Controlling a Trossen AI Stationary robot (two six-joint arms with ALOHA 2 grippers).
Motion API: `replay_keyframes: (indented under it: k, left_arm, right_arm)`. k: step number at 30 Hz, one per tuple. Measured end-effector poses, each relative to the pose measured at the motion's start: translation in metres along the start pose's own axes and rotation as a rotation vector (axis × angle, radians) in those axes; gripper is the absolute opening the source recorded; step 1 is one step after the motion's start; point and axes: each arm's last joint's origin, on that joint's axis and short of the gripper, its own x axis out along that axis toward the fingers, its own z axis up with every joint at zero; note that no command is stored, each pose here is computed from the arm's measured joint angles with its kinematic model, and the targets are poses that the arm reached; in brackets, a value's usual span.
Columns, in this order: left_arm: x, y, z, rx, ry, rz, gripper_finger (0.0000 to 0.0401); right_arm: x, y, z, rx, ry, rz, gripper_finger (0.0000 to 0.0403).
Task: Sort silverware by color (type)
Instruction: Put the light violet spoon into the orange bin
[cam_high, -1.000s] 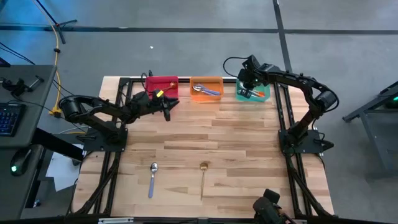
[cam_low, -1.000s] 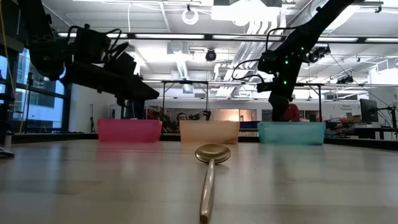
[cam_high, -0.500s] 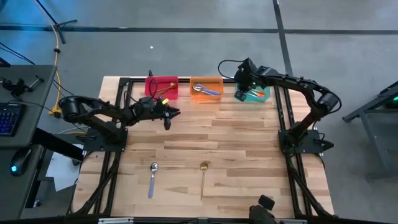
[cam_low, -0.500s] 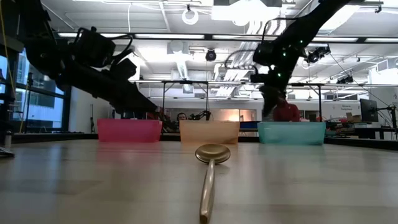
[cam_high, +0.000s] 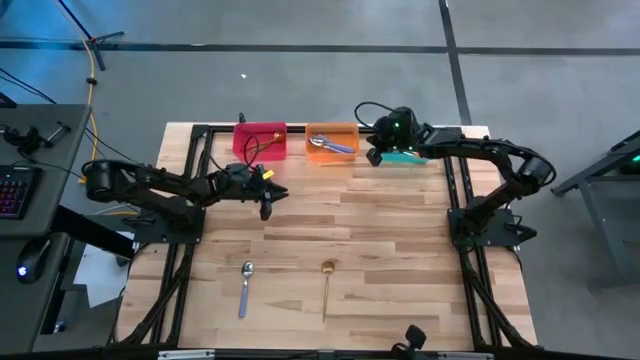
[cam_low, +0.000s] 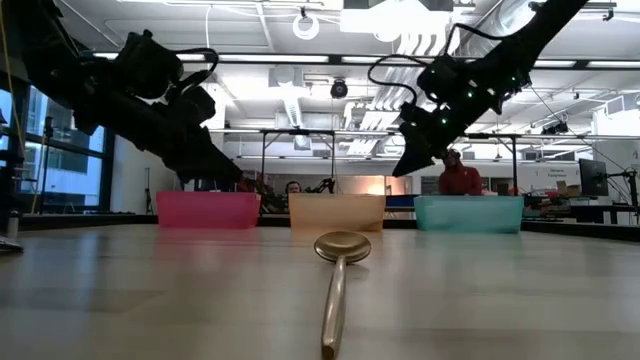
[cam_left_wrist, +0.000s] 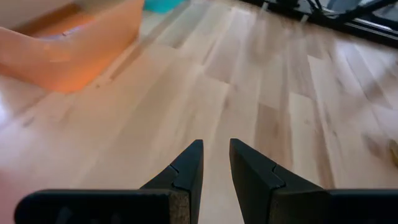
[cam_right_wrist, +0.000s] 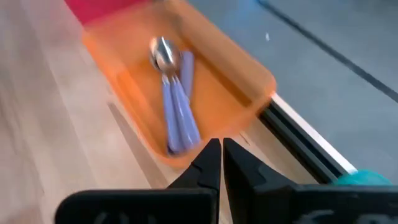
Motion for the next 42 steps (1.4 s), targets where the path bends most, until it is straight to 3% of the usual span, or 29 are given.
replay_keyframes:
  k: [6, 11, 16, 22, 30, 37, 42]
  left_arm:
    - [-0.009, -0.017, -0.001, -0.033, 0.066, 0.008, 0.0071]
    - [-0.016, -0.039, 0.008, -0.031, 0.22, 0.057, 0.0071]
    - [-0.025, -0.069, 0.021, -0.06, 0.391, 0.094, 0.0071]
    - [-0.04, -0.105, 0.03, -0.203, 0.525, 0.117, 0.0072]
    - [-0.07, -0.149, 0.022, -0.362, 0.717, 0.194, 0.0074]
    - [-0.081, -0.196, 0.008, -0.514, 0.807, 0.213, 0.0125]
    - [-0.078, -0.22, -0.018, -0.627, 0.879, 0.334, 0.0174]
  right_arm:
    - [0.003, 0.013, -0.011, 0.049, -0.223, 0.056, 0.0]
    - [0.001, 0.029, -0.021, 0.059, -0.346, 0.112, 0.0]
    - [-0.001, 0.047, -0.025, 0.031, -0.398, 0.17, 0.0]
    - [-0.002, 0.062, -0.024, 0.004, -0.418, 0.215, 0.0]
    - [-0.004, 0.076, -0.024, -0.017, -0.423, 0.258, 0.0]
    - [-0.005, 0.083, -0.023, -0.036, -0.437, 0.281, 0.0]
    - [-0.005, 0.082, -0.022, -0.049, -0.445, 0.276, 0.0]
